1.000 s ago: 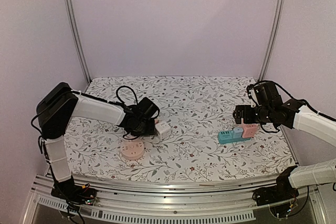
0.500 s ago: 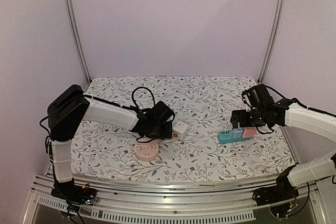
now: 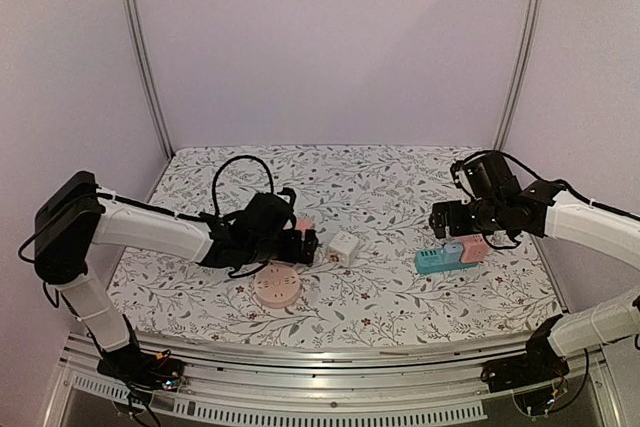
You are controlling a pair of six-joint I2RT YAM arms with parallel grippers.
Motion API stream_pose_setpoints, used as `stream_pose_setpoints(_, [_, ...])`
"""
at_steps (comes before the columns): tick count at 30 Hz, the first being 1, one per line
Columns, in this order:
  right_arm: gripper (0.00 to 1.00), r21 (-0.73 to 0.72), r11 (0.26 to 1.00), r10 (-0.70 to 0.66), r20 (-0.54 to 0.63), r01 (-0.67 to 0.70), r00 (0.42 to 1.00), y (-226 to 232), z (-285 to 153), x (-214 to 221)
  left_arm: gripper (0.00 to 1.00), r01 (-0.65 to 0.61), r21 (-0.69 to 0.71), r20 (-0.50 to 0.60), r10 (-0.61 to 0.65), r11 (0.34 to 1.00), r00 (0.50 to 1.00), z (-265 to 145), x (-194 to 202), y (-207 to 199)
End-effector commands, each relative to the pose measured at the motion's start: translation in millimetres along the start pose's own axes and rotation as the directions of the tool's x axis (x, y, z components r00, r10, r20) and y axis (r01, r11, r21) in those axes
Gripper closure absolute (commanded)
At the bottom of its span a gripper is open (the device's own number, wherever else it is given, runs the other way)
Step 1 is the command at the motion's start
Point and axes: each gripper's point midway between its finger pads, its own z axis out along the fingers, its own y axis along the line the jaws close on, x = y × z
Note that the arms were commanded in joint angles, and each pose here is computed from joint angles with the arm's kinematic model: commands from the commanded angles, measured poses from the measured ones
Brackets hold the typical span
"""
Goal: Insert the plug
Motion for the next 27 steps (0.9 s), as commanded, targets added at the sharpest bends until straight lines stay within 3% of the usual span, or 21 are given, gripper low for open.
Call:
stream_pose_setpoints(1, [0.01, -0.069, 0.996, -0.057, 0.043, 0.06, 0.997, 31, -17, -16, 0.01, -0.044, -0.009, 0.125, 0.044, 0.999, 0.991, -28, -24, 6])
stream_pose_setpoints(11, [0.01, -0.227, 0.939, -0.266, 0.0, 0.259, 0.964, 123, -12, -1, 0.01, 0.047, -0.21, 0.27, 0.012, 0.977, 0.963, -65, -19, 76])
stream_pose_setpoints(19, [0.01, -0.319, 0.843, -0.478, -0.071, 0.433, 0.876, 197, 24, 15, 0.01, 0.076, -0.188, 0.316, -0.013, 0.979, 0.949, -82, -17, 96])
stream_pose_setpoints(27, [0.01, -0.341, 0.758, -0.629, -0.155, 0.556, 0.762, 216, 71, 36, 0.01, 0.088, -0.172, 0.332, -0.026, 0.981, 0.943, -85, -17, 103])
